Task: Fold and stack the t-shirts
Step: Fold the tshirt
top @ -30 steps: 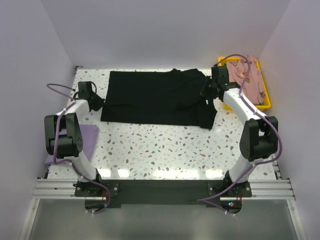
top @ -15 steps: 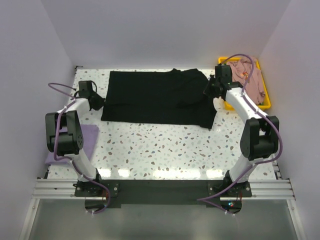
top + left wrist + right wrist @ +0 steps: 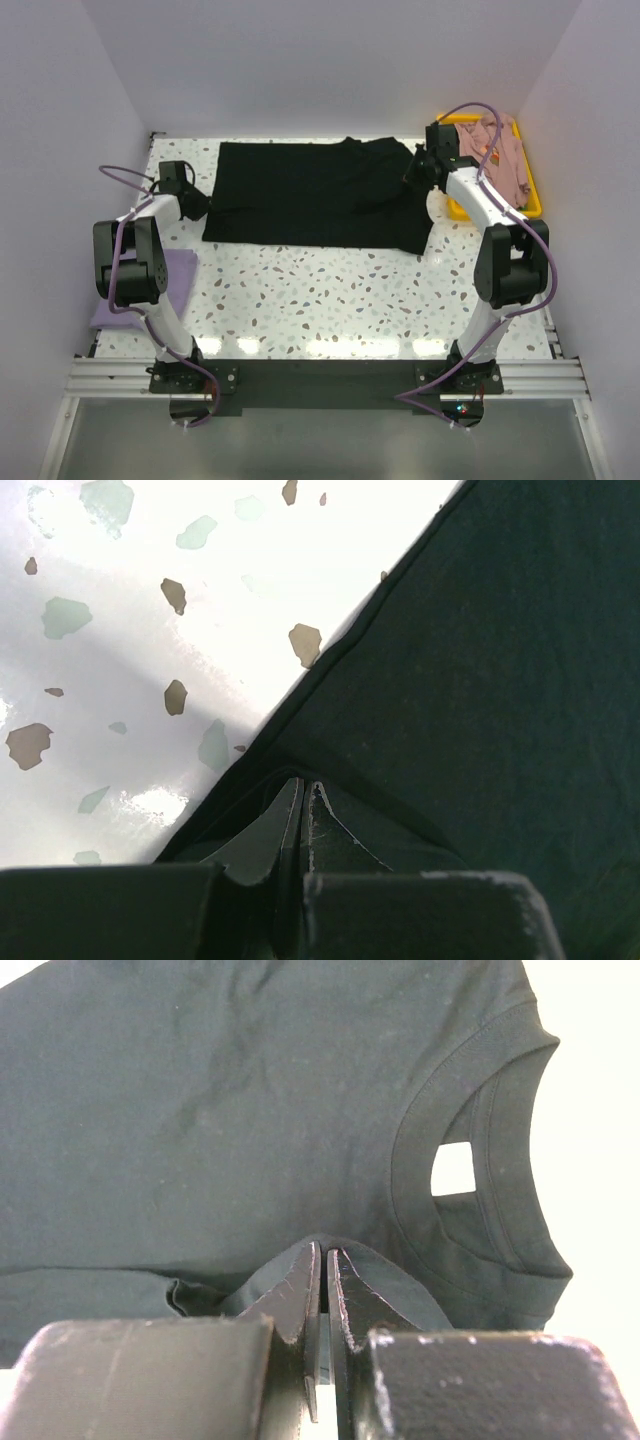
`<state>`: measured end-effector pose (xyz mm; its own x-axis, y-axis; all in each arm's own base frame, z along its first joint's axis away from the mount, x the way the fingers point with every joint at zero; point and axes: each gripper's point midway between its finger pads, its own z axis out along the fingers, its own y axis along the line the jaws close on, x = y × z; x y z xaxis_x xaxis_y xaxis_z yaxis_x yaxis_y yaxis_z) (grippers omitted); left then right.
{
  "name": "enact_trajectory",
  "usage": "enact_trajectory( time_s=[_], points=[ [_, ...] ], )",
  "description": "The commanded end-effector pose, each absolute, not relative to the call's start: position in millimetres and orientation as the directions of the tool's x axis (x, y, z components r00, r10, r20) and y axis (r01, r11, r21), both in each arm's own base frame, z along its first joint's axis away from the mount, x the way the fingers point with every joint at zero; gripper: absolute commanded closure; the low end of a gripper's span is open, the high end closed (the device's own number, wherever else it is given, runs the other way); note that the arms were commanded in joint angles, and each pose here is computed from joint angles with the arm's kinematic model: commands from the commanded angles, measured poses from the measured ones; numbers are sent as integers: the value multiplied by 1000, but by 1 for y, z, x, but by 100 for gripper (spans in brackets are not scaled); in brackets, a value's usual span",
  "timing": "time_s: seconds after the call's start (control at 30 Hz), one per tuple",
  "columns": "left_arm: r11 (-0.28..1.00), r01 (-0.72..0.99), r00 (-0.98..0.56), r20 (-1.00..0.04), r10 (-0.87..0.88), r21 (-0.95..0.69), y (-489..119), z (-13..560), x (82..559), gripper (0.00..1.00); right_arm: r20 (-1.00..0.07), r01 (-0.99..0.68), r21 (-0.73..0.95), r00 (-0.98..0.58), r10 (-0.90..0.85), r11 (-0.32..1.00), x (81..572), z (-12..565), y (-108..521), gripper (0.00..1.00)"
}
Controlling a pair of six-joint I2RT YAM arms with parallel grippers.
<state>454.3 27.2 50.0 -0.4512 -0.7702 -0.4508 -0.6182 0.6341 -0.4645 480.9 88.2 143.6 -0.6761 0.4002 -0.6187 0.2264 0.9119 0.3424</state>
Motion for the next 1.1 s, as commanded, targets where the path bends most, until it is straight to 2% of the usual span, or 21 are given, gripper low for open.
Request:
enact_trajectory(
  time_s=[0.0, 0.37, 0.67, 0.77, 0.87, 0.9, 0.93, 1.0, 1.07],
  points=[
    [631, -594, -419, -478, -772, -499, 31, 66, 471, 98, -673, 202, 353, -623, 398, 913, 498, 168, 85, 100],
    [632, -589, -409, -488, -771, -504, 34, 74, 475, 98, -697, 173, 374, -596, 399, 911, 513, 183, 88, 100],
    [619, -599, -402, -479, -781, -507, 38, 69, 472, 97, -680, 189, 349, -623, 387, 918, 517, 164, 83, 100],
    [629, -576, -408, -483, -775, -522, 35, 70, 475, 89, -672, 200, 340, -632, 386, 919, 517, 155, 80, 100],
    [639, -558, -413, -491, -767, -529, 35, 72, 479, 71, -663, 206, 337, -640, 387, 919, 518, 147, 79, 100],
    [642, -549, -409, -497, -765, -535, 35, 74, 480, 60, -663, 207, 336, -641, 387, 919, 519, 145, 78, 100],
    [646, -542, -410, -501, -762, -537, 34, 76, 478, 55, -662, 206, 336, -642, 387, 919, 520, 144, 78, 100],
    [646, -540, -403, -507, -762, -540, 35, 80, 476, 48, -655, 209, 332, -650, 384, 920, 523, 138, 77, 100],
    [647, -535, -400, -512, -760, -542, 34, 85, 471, 48, -652, 205, 325, -658, 376, 923, 527, 134, 78, 100]
  ],
)
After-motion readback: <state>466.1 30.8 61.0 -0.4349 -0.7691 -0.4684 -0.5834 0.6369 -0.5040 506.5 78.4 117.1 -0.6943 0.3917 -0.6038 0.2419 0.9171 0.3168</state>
